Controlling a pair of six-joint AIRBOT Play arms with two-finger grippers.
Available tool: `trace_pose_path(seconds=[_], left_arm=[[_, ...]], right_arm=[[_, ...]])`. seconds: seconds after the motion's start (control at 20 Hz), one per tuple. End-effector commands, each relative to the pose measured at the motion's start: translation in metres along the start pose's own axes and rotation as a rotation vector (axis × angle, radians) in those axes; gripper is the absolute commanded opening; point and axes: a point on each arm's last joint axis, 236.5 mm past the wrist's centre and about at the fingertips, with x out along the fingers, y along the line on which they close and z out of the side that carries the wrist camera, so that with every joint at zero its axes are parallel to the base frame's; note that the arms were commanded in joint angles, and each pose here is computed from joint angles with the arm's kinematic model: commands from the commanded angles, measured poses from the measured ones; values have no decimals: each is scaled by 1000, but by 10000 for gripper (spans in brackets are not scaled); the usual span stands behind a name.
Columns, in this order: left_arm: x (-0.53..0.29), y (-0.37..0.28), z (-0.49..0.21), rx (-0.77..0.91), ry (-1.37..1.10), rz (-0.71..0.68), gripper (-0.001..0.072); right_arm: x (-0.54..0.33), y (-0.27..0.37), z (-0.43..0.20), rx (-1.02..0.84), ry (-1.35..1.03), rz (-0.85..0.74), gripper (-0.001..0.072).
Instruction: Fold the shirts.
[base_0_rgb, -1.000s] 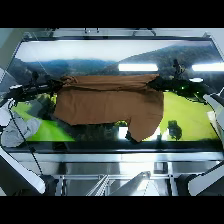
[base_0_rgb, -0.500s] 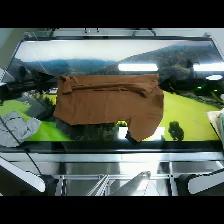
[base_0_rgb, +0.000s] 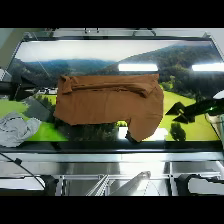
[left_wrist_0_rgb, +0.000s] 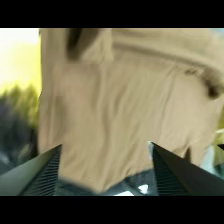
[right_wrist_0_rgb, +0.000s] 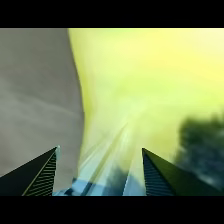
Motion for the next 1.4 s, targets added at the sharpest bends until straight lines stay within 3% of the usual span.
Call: trace_pose_path(seconds=[0.0, 0.2, 0.25, 0.3, 0.55, 1.0, 1.05, 1.2, 1.25, 1.35], left_arm=[[-7, 17, -32, -44, 10, 72, 644], [9, 39, -59, -137, 30, 72, 644], [16, 45, -65, -156, 31, 76, 644], [23, 50, -70, -173, 33, 81, 644], [62, 65, -92, -140, 69, 148, 642], [145, 52, -98, -45, 257, 139, 640], [148, 45, -96, -28, 273, 129, 569], [140, 17, -102, 45, 356, 77, 78], [131, 6, -105, 74, 382, 54, 4], [108, -12, -109, 103, 399, 29, 3]], right_arm=[[32, 3, -31, 67, 27, 63, 572], [58, 38, -26, 19, -29, 128, 568], [62, 46, -24, 13, -41, 135, 484], [65, 54, -24, -11, -50, 146, 46], [66, 69, -26, -53, -51, 180, 24], [52, 85, -36, -98, -40, 214, 24], [49, 89, -40, -106, -31, 225, 24], [39, 99, -49, -139, -16, 246, 24], [34, 102, -52, -150, -15, 255, 24], [22, 103, -57, -156, -8, 273, 23]])
